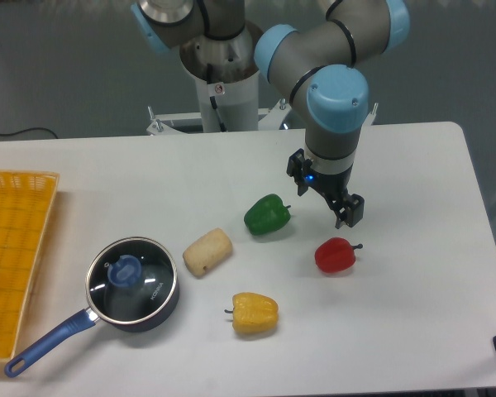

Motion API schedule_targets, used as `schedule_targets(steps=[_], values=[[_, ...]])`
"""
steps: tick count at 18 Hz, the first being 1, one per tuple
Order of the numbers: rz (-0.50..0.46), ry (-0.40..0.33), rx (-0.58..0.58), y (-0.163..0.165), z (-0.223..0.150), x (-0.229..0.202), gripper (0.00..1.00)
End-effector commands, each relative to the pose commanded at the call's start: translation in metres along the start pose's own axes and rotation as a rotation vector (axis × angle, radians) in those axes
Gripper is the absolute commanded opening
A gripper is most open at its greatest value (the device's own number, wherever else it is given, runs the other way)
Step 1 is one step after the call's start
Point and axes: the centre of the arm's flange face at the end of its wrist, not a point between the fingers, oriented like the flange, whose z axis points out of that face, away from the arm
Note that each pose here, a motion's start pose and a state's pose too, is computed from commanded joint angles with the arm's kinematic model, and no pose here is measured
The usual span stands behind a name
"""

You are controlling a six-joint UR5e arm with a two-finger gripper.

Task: Open the lid
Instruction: 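Move the gripper from above the red pepper toward the green pepper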

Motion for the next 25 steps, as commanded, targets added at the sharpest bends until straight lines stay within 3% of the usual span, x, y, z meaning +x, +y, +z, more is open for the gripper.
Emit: schedule_targets(steps=[14, 20, 25], values=[[0.000, -0.003, -0.002, -0.003, -0.005, 0.014, 1.00], [0.059, -0.027, -0.009, -0.042, -0.020, 0.038, 1.00], [-0.001, -0.047, 0.010, -0.097, -0.033, 0.066, 1.00]])
